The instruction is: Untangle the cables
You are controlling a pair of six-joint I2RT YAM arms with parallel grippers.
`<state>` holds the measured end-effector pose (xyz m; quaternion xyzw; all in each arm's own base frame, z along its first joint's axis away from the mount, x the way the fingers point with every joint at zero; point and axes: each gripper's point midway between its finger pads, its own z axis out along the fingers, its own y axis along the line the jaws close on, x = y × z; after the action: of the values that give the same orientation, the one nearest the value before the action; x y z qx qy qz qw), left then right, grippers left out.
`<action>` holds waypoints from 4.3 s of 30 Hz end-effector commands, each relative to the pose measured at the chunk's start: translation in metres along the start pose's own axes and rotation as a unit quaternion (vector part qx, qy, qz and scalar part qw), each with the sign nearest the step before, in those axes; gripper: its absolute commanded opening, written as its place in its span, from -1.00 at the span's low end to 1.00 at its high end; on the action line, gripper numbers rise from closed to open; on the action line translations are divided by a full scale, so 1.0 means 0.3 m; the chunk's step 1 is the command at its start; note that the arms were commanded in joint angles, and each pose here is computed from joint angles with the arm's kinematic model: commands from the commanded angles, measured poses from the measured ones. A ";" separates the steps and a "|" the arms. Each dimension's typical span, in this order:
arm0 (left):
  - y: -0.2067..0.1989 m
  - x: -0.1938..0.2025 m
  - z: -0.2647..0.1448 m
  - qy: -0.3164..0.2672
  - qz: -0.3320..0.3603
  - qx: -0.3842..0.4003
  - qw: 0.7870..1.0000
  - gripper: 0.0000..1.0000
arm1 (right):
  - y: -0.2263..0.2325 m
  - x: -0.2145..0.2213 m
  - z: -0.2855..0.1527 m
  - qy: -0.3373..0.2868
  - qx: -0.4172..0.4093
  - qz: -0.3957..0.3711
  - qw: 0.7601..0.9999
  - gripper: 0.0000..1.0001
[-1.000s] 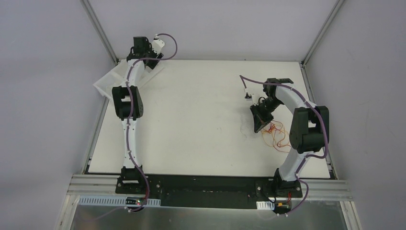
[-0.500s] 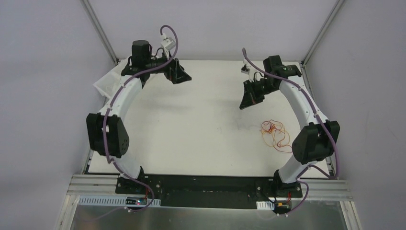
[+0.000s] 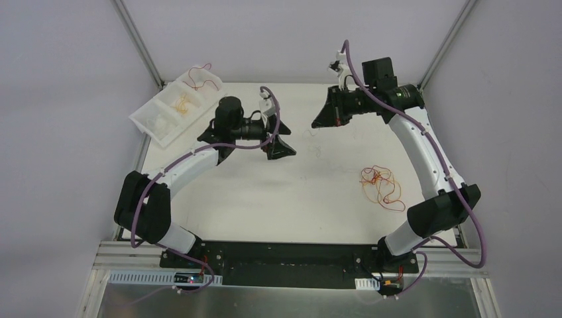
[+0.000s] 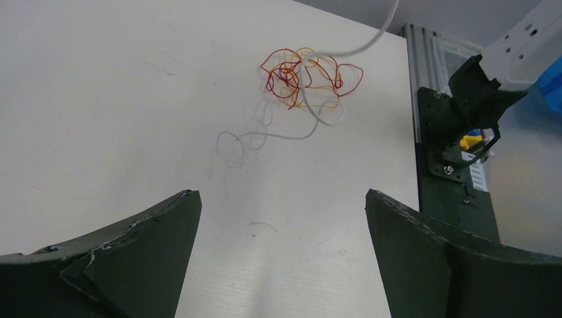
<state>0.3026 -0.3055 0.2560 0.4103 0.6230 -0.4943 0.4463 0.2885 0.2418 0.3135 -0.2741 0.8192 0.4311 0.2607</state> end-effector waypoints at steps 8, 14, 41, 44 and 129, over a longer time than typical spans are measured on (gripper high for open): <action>0.034 0.056 0.192 -0.050 0.184 -0.041 0.981 0.98 | 0.268 -0.229 -0.101 -0.111 -0.077 -0.015 0.991 -1.00; 0.058 0.097 0.295 -0.054 0.216 -0.034 0.974 0.95 | 0.322 -0.273 -0.140 -0.132 -0.088 -0.018 0.987 -1.00; -0.061 -0.287 0.187 -0.096 0.206 -0.049 0.972 -1.00 | -0.029 -0.204 -0.231 -0.138 0.056 0.047 0.988 -1.00; -0.082 -0.452 0.078 -0.115 0.147 -0.055 0.981 -1.00 | -0.187 -0.003 -0.157 -0.055 0.100 0.063 0.991 -0.85; 0.981 -0.073 -1.629 0.064 -0.106 -0.689 0.714 -1.00 | -0.394 0.576 0.291 0.223 0.079 0.094 0.967 -0.90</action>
<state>0.4984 0.1849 0.2488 -0.0148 0.8736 0.0078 0.4864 0.2607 0.2136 0.0695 -0.2656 0.9166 0.2967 0.0370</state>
